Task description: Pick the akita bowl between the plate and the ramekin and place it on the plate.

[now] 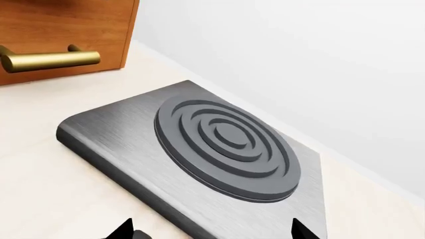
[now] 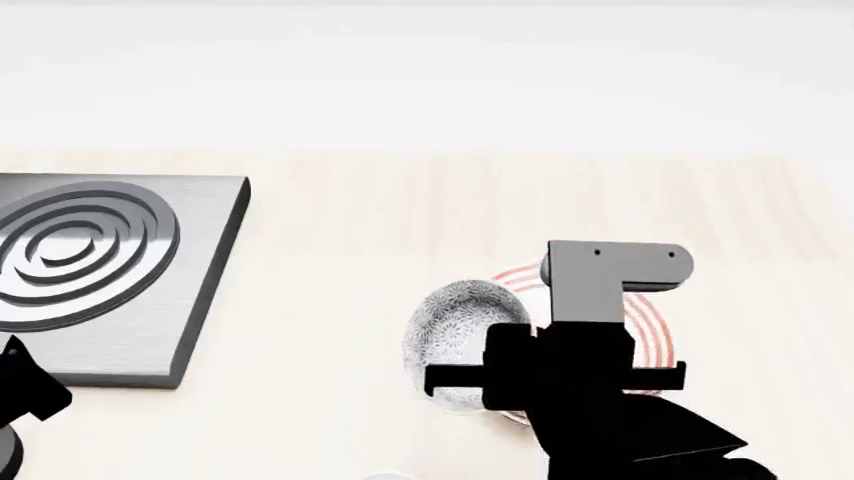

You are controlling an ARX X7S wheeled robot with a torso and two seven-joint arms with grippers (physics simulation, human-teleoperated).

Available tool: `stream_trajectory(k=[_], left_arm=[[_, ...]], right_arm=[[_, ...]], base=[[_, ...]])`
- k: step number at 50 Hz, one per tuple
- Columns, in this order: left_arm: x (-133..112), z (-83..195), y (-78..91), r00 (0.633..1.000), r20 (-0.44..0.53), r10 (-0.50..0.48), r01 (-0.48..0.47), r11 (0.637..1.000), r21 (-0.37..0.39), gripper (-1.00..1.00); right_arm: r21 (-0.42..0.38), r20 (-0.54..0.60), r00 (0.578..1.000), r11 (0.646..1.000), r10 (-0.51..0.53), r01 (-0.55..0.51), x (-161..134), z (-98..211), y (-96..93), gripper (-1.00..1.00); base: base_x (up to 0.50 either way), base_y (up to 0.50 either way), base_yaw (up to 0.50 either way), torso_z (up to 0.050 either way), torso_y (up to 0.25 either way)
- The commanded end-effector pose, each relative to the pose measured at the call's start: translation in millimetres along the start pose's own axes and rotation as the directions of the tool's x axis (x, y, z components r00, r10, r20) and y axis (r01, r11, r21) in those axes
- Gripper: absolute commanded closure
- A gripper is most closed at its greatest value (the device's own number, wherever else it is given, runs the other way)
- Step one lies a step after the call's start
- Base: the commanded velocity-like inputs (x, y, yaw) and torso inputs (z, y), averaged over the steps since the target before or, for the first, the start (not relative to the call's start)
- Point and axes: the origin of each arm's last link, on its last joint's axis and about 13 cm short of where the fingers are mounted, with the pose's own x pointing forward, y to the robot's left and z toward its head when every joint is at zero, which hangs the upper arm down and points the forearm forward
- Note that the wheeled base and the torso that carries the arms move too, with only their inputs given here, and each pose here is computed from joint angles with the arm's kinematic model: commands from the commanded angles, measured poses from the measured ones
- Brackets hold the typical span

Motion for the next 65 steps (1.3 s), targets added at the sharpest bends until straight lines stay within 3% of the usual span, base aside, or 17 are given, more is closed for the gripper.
stream_trajectory(k=[1, 20, 36, 52, 65], left_arm=[[0, 0, 0.1, 1.0, -0.001, 0.0, 0.0, 1.0, -0.001, -1.0], [0, 0, -0.1, 1.0, -0.001, -0.001, 0.001, 1.0, 0.0, -1.0], [0, 0, 0.3, 1.0, -0.002, -0.001, 0.001, 1.0, -0.001, -1.0], [1, -1, 0.3, 1.0, -0.004, -0.001, 0.001, 1.0, -0.001, -1.0], [1, 0, -0.1, 1.0, -0.007, -0.002, 0.002, 1.0, -0.003, -1.0]], right_arm=[[0.009, 0.045, 0.998, 0.999, -0.036, 0.036, 1, 22, -4.9, 1.0], [0.037, 0.05, 0.995, 0.996, -0.081, 0.08, 22, 45, -15.8, 1.0], [0.148, 0.028, 0.993, 0.983, -0.113, 0.108, 47, 53, -24.0, 1.0], [0.326, -0.006, 0.984, 0.93, -0.176, 0.168, 67, 54, -26.5, 1.0], [0.389, -0.096, 0.978, 0.898, -0.185, 0.209, 79, 59, -29.4, 1.0]], base=[[0.0, 0.0, 0.0, 0.0, 0.0], [0.0, 0.0, 0.0, 0.0, 0.0], [0.0, 0.0, 0.0, 0.0, 0.001], [0.0, 0.0, 0.0, 0.0, 0.001], [0.0, 0.0, 0.0, 0.0, 0.0]])
